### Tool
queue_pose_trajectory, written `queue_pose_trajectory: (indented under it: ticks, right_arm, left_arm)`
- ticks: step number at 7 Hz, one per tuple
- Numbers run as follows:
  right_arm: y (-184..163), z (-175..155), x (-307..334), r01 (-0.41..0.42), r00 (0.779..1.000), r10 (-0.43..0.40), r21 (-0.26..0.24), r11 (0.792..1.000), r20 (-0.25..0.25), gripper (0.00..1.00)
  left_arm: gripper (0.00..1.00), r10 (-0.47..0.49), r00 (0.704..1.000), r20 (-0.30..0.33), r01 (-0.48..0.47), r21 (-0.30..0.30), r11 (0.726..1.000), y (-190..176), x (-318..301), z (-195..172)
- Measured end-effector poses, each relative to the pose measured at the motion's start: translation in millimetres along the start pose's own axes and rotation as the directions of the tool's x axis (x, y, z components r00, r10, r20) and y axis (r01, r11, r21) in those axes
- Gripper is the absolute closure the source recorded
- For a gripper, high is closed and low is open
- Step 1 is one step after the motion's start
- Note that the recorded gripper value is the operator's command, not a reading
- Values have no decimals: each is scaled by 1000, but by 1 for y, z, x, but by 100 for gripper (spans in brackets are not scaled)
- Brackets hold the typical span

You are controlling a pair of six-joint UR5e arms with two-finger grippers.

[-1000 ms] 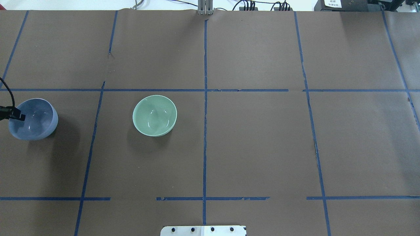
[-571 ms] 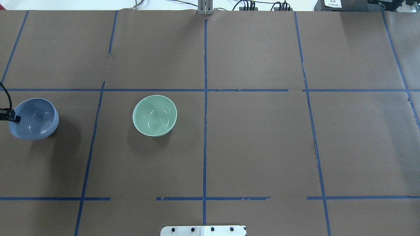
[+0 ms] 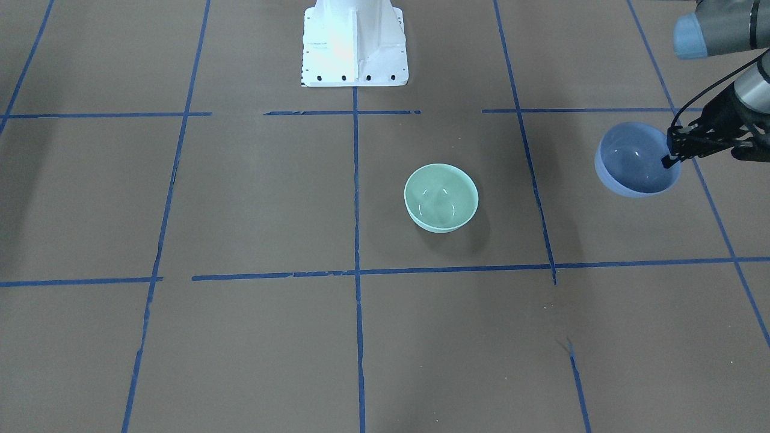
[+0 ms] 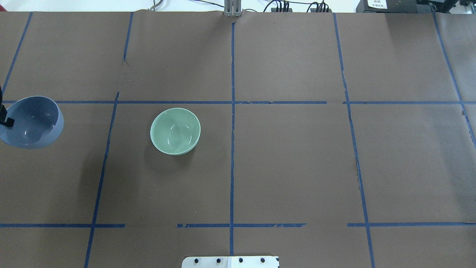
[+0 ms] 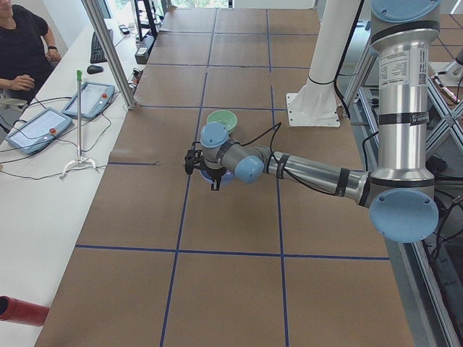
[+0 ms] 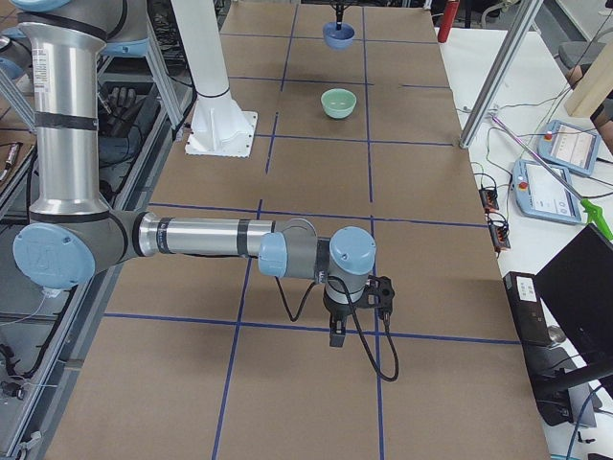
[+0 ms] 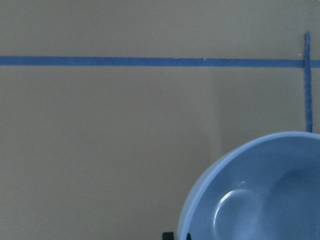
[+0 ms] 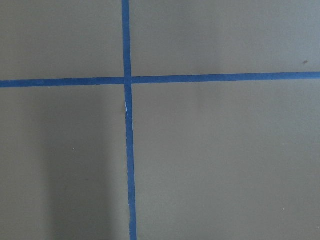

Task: Stack blue bowl on green bowl
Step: 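Lift the blue bowl with the left gripper off the table, then carry the blue bowl over the green bowl and lower it inside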

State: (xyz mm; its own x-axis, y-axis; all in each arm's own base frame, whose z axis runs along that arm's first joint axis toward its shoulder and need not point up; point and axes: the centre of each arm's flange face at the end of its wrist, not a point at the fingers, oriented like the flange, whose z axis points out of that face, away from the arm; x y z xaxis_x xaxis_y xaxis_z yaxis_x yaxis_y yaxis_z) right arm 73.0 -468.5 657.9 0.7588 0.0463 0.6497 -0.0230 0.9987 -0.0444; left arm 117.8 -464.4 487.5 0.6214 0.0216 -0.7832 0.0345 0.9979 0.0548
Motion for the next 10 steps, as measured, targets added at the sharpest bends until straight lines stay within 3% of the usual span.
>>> queue_pose_trajectory:
  ticks: [2,4,7,10]
  right_arm:
    - [0,0,0,0,1000,0,0,1000,0,0]
    - [0,0,0,0,1000,0,0,1000,0,0]
    - [0,0,0,0,1000,0,0,1000,0,0]
    - [0,0,0,0,1000,0,0,1000,0,0]
  left_arm:
    - [100,-36,999,2,36,53,998,-33,58,-66]
    - [100,-115,993,-41,117,66,991,-48,141,-75]
    - [100,-183,981,-65,183,5,983,-33,281,-17]
    - [100,-147,986,-73,145,-38,989,-25,323,44]
